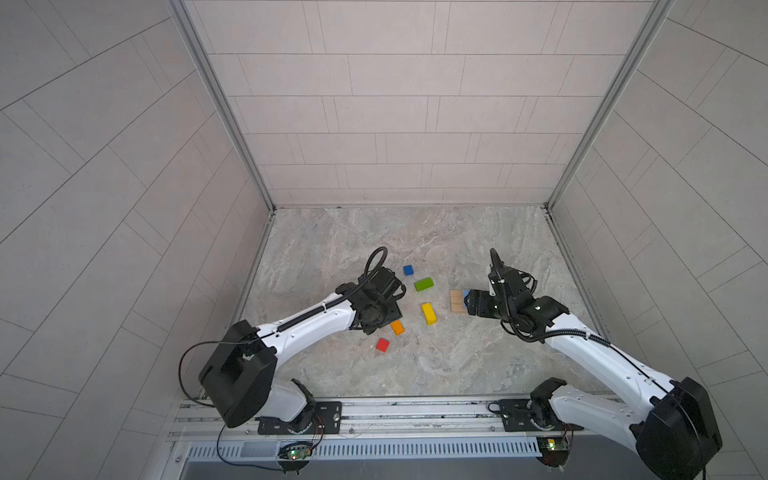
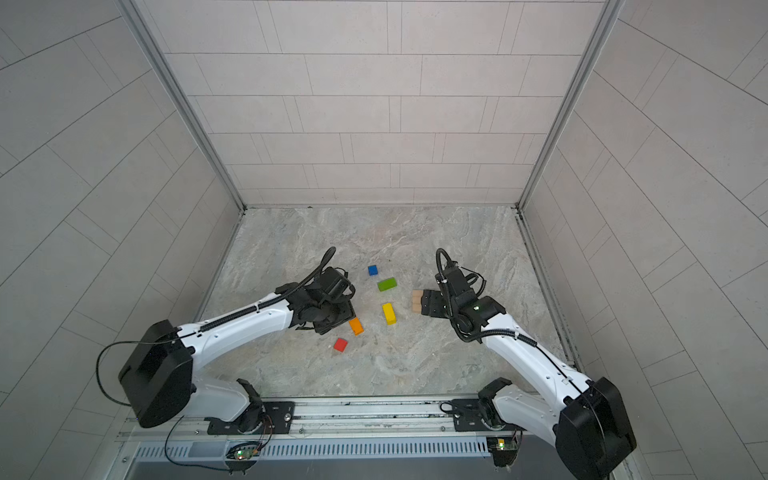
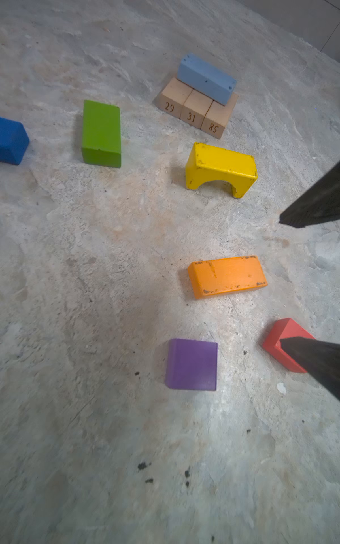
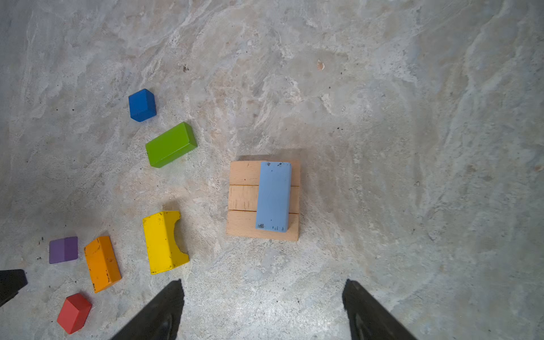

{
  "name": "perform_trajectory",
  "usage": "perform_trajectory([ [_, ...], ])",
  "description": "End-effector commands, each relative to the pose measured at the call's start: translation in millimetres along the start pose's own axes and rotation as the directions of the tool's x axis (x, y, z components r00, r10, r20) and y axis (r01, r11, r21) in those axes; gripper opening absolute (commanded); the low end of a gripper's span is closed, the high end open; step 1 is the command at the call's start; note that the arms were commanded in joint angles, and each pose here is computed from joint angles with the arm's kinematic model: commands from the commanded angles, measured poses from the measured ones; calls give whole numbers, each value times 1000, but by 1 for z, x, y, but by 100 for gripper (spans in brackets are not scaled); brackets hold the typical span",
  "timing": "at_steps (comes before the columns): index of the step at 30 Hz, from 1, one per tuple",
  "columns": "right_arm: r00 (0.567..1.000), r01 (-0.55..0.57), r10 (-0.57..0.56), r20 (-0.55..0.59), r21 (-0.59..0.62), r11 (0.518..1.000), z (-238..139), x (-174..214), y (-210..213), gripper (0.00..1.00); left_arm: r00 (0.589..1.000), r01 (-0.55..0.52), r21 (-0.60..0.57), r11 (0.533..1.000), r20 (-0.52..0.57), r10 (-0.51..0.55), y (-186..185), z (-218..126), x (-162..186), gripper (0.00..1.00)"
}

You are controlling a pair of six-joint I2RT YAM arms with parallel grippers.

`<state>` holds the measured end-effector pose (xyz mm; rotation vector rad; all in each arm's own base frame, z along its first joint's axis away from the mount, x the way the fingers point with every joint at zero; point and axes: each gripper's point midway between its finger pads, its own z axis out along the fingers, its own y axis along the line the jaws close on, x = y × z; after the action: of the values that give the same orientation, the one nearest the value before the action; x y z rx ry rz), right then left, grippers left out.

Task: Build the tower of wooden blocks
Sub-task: 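Raise the right gripper off the stack while the left gripper reaches toward the orange bar, then grasp the orange bar with the left gripper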

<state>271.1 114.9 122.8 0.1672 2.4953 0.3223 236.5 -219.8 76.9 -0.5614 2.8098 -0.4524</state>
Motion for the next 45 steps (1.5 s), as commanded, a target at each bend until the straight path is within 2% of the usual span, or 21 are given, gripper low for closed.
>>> perform_trajectory([
  [1, 1000, -16, 16, 3, 4, 1000, 0, 1, -1, 86, 1000, -15, 6, 1000, 26, 15, -12, 5, -2, 66],
  [8, 998, -50, 50, 32, 8, 999, -5, 2, -6, 85, 1000, -19, -25, 1000, -8, 19, -11, 30, 7, 62],
  [20, 995, -61, 61, 83, 1, 998, -12, 2, -11, 84, 1000, -1, -60, 998, -14, 0, -6, 51, 10, 58],
  [34, 988, -68, 68, 137, -4, 998, -24, -4, -14, 84, 1000, 1, -97, 995, -13, -2, 4, 63, 12, 51],
  [45, 991, -69, 68, 112, 4, 998, -16, 5, -18, 84, 1000, -28, -127, 992, -11, 27, 11, 63, 12, 43],
])
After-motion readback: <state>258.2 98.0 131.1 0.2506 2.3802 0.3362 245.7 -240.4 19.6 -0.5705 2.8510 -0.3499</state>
